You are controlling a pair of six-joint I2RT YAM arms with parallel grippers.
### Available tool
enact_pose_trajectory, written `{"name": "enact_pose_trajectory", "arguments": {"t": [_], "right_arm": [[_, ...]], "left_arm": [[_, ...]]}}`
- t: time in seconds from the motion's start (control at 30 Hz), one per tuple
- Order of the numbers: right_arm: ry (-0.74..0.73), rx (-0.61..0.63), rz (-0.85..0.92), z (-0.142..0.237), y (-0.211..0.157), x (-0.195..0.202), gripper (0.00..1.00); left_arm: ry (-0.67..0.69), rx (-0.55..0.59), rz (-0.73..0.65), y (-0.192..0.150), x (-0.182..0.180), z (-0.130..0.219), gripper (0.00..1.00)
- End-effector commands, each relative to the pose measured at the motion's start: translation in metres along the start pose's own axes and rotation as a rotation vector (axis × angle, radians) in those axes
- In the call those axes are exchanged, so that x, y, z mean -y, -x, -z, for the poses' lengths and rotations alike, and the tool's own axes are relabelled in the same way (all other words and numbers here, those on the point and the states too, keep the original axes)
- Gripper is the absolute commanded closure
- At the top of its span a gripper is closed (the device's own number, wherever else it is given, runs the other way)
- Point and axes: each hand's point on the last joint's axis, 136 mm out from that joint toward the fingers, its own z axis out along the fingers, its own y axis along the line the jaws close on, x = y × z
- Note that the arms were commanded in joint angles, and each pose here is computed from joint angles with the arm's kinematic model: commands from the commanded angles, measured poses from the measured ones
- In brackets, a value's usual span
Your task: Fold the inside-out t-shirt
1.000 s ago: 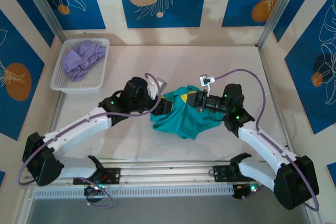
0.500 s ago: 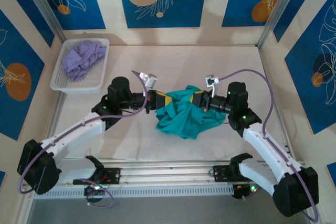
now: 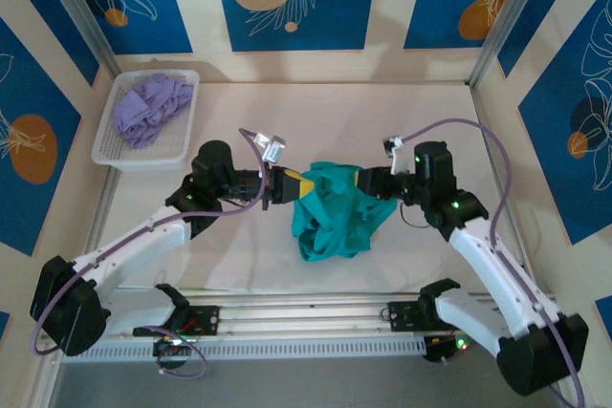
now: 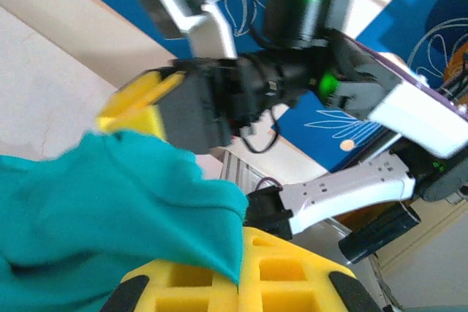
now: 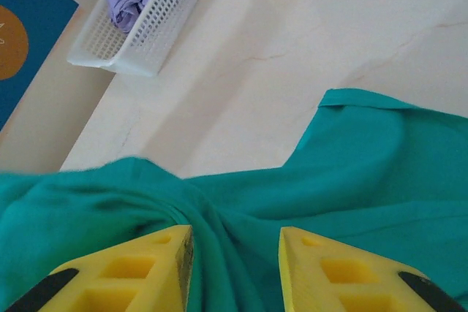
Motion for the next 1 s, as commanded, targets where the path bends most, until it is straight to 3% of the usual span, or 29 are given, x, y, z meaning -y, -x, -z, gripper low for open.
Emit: {"name": "enact_pose_trajectory", "arguments": {"t": [0.0,0.13,0.23,0.53,0.73,0.77,0.8,0.9,0.97], "right_arm": [[0.087,0.040,0.126,0.025,-0.010,-0.025,0.61],[0.291,0.054,0.201,0.036,-0.014,-0.069,0.61],[0.354,0.009,0.255,0.028,-0.022,-0.087,0.61],[0.212,-0.024,0.240,-0.017,-0.018,-0.076,0.55],[0.294,0.005,0.211,-0.030,-0.006,-0.091,0.55],[0.299,0.005,0.205,-0.032,-0.004,-0.093,0.57],[0.304,0.003,0.199,-0.033,-0.002,-0.094,0.66],[0.357,-0.005,0.180,-0.019,0.003,-0.099,0.99],[0.452,0.021,0.138,0.005,0.014,-0.108,1.00]], "left_arm": [[0.043,0.027,-0.040,0.014,0.001,0.002,1.00],[0.059,0.021,-0.033,0.012,-0.004,0.002,1.00],[0.062,0.017,-0.032,0.011,-0.005,0.001,1.00],[0.051,0.013,-0.037,0.010,-0.003,0.001,1.00],[0.054,0.012,-0.040,0.009,-0.004,0.002,1.00],[0.056,0.012,-0.039,0.009,-0.004,0.002,1.00],[0.060,0.014,-0.040,0.009,-0.005,0.002,1.00],[0.132,0.040,-0.031,0.014,-0.016,0.009,1.00],[0.216,0.081,-0.001,0.020,-0.033,0.020,1.00]]}}
